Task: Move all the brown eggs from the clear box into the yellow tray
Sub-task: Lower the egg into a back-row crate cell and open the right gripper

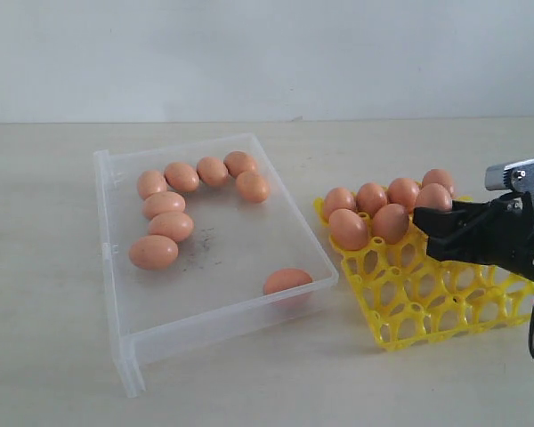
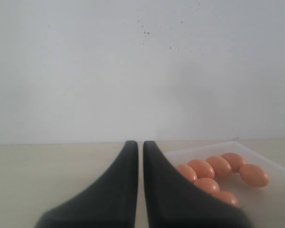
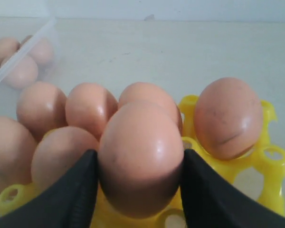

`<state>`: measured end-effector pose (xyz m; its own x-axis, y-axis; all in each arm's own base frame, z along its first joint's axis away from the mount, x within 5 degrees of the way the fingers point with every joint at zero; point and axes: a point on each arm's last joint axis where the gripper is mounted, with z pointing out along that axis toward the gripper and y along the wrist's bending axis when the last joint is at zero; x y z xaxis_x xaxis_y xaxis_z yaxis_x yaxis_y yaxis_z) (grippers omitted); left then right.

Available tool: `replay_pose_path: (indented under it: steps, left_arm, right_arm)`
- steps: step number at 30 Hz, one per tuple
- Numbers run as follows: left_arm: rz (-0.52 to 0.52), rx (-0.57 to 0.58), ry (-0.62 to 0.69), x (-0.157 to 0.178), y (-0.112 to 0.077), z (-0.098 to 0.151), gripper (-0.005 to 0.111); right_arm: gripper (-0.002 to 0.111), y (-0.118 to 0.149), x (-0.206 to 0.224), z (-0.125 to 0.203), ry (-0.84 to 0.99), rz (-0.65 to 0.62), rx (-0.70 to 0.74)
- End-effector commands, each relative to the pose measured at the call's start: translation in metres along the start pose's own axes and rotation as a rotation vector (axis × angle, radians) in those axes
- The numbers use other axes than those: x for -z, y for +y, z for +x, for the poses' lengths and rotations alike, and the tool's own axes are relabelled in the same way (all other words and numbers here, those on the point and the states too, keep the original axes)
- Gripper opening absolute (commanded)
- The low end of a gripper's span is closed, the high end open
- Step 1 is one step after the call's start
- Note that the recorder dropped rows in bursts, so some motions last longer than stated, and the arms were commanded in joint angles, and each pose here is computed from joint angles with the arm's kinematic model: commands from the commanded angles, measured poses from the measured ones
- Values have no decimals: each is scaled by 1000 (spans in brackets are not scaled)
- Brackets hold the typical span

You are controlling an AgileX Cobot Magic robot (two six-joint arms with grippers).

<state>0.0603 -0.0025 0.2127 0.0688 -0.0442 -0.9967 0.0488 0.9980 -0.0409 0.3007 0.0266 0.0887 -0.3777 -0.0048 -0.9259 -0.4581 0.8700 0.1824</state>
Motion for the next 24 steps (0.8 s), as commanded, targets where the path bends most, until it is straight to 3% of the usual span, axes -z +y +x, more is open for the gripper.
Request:
replay_pose_path:
  steps: [1, 6, 9, 11, 14, 15, 24]
  left_arm:
    - [-2, 0, -13, 0, 0, -2, 4]
    - [-2, 0, -13, 0, 0, -2, 4]
    - [-2, 0, -13, 0, 0, -2, 4]
    - [-2, 0, -13, 0, 0, -2, 4]
    - [-2, 0, -13, 0, 0, -2, 4]
    - [-2, 0, -13, 0, 0, -2, 4]
    - [-2, 0, -13, 0, 0, -2, 4]
  right_arm:
    - [0, -4, -6, 8, 61, -16, -16]
    - [0, -3, -5, 14, 132, -36, -5]
    - [1, 4, -5, 11, 102, -114, 14]
    - [14, 7, -5, 13, 112, -143, 31]
    - [53, 7, -5, 13, 119, -150, 23]
    - [59, 7, -5, 13, 116, -149, 22]
    - [59, 10, -5, 4, 20, -176, 51]
